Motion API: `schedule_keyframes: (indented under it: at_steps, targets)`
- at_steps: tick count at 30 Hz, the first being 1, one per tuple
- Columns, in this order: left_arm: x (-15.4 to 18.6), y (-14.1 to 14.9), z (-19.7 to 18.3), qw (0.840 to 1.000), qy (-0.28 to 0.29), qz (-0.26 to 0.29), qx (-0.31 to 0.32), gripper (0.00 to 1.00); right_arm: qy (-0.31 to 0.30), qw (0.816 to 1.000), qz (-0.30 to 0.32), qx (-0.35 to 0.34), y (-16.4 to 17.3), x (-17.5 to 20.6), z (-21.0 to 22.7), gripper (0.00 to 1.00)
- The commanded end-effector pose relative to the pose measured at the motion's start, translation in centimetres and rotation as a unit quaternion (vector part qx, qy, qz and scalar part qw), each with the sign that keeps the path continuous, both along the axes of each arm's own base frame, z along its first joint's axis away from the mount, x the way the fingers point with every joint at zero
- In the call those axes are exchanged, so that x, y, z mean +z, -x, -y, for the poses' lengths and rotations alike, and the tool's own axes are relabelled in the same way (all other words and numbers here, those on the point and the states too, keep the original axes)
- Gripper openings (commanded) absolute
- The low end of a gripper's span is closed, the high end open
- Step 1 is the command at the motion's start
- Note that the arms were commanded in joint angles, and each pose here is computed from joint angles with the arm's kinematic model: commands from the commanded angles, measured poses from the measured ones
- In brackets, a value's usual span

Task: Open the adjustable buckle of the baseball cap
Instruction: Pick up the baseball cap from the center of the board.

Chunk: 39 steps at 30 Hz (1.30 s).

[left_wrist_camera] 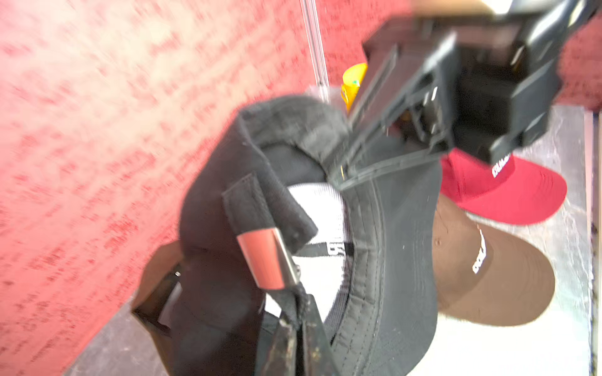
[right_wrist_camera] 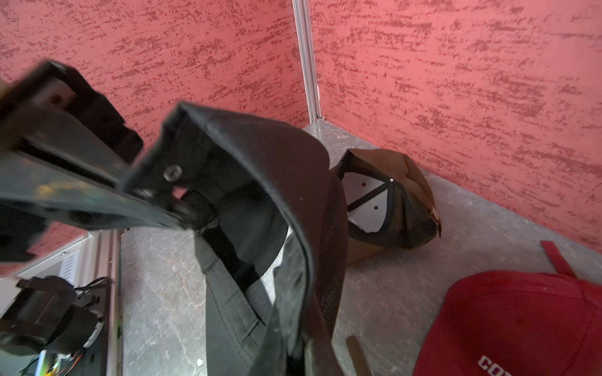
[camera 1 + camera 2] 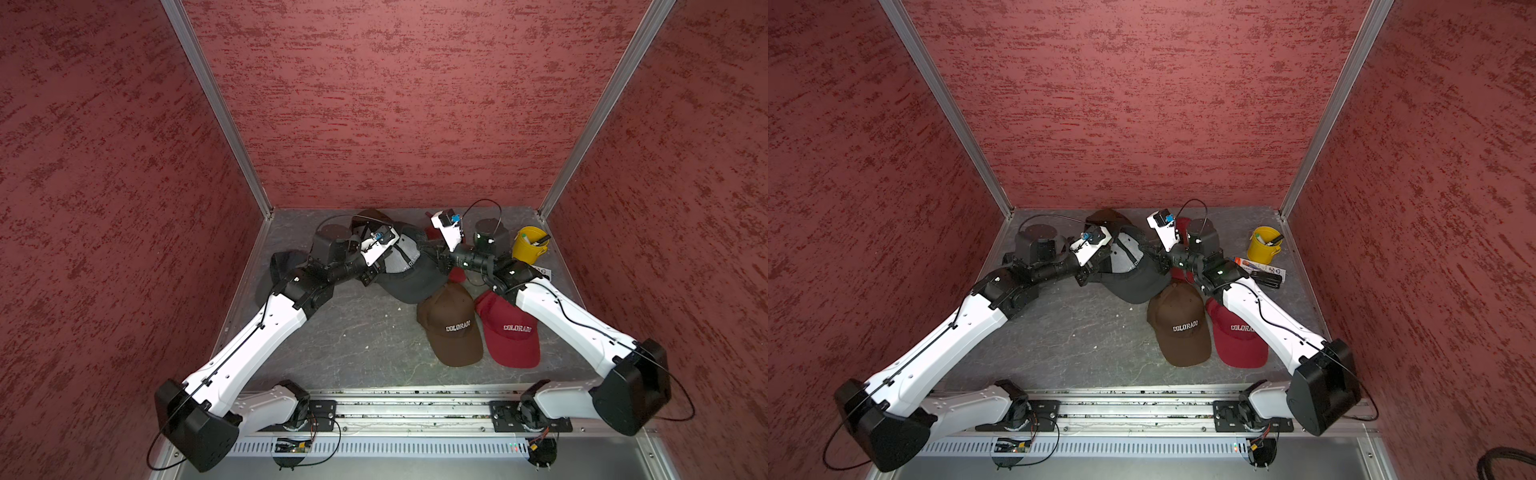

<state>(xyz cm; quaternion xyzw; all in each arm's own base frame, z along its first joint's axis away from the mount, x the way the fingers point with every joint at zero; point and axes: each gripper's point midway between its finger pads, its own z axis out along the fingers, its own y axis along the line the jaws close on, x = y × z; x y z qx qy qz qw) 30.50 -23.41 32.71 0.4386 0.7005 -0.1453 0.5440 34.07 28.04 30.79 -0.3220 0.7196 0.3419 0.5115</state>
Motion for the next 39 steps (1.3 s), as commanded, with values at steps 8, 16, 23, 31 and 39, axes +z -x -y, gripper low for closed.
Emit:
schedule_keyframes:
  at_steps: [8, 16, 23, 31, 39]
  targets:
    - [4.6, 1.1, 1.4, 0.998, 0.062, -0.006, -0.033, 0.0, -0.054, 0.992, 0.108, -0.041, 0.2, 3.7, 1.8, 0.16]
    - [6.0, 1.1, 2.6, 0.996, 0.069, -0.005, -0.057, 0.0, -0.065, 0.991, 0.115, -0.038, 0.1, 4.2, 1.5, 0.36]
    - [5.7, 1.1, 3.8, 0.996, 0.066, -0.013, -0.066, 0.0, -0.097, 0.988, 0.12, -0.005, 0.6, 4.8, -0.7, 0.4]
    - [5.1, 1.5, 3.9, 0.996, 0.062, -0.015, -0.061, 0.0, -0.113, 0.987, 0.109, -0.018, 0.3, 5.1, -1.7, 0.29]
    - [3.9, 1.7, 4.1, 0.996, 0.054, -0.033, -0.058, 0.0, -0.138, 0.981, 0.134, -0.03, 0.8, 6.9, -1.2, 0.0]
